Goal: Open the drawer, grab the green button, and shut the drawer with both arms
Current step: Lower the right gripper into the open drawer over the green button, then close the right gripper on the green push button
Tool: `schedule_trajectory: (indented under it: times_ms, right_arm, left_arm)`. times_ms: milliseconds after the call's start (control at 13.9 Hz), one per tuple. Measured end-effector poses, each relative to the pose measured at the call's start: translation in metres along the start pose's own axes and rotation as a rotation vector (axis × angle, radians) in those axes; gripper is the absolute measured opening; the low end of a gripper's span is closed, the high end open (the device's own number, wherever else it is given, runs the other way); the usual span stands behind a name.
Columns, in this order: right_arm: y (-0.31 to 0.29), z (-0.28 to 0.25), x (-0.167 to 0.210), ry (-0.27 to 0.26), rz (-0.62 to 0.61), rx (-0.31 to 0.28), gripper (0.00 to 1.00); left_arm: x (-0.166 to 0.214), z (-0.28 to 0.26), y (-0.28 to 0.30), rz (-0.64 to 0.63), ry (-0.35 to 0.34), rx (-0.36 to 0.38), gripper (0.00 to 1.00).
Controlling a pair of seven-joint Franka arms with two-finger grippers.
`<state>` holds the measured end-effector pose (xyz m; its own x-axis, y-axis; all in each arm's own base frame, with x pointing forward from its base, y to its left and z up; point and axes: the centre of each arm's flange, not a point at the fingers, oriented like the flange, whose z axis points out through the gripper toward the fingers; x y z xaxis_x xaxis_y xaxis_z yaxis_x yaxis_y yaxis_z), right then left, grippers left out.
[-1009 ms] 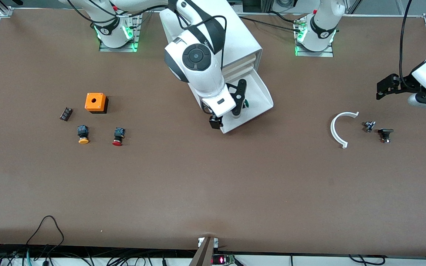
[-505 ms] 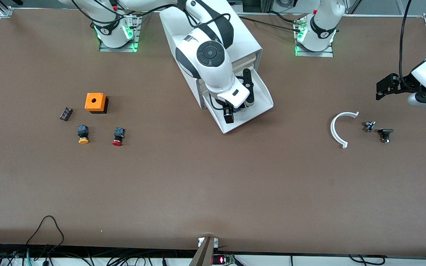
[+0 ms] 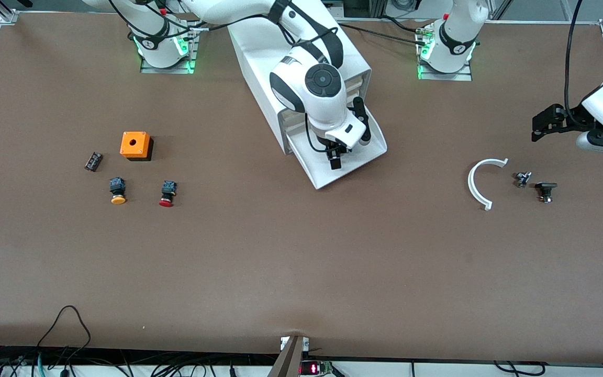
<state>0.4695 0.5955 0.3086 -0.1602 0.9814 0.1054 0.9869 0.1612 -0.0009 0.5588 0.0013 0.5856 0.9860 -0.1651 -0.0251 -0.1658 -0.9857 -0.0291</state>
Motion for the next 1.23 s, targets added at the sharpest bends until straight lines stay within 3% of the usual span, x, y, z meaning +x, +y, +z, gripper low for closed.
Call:
schedule_trajectory:
  times_ms: [288,649,1081,1225]
  right_arm:
    - [-0.008,0.024,0.005,-0.055,-0.043,-0.009,1.00]
    - [-0.009,0.036,0.012,-0.030,-0.043,-0.039,1.00]
    - [-0.009,0.050,0.009,-0.040,-0.041,-0.028,1.00]
    - [-0.009,0.055,0.008,-0.047,-0.043,-0.026,0.95]
  left_arm:
    - [0.000,0.000,0.000,0.000,0.000,0.000,1.00]
    - [0.000,0.000,0.000,0.000,0.000,0.000,1.00]
    - [0.000,0.000,0.000,-0.001,0.000,0.000,1.00]
    - [0.000,0.000,0.000,-0.001,-0.001,0.000,1.00]
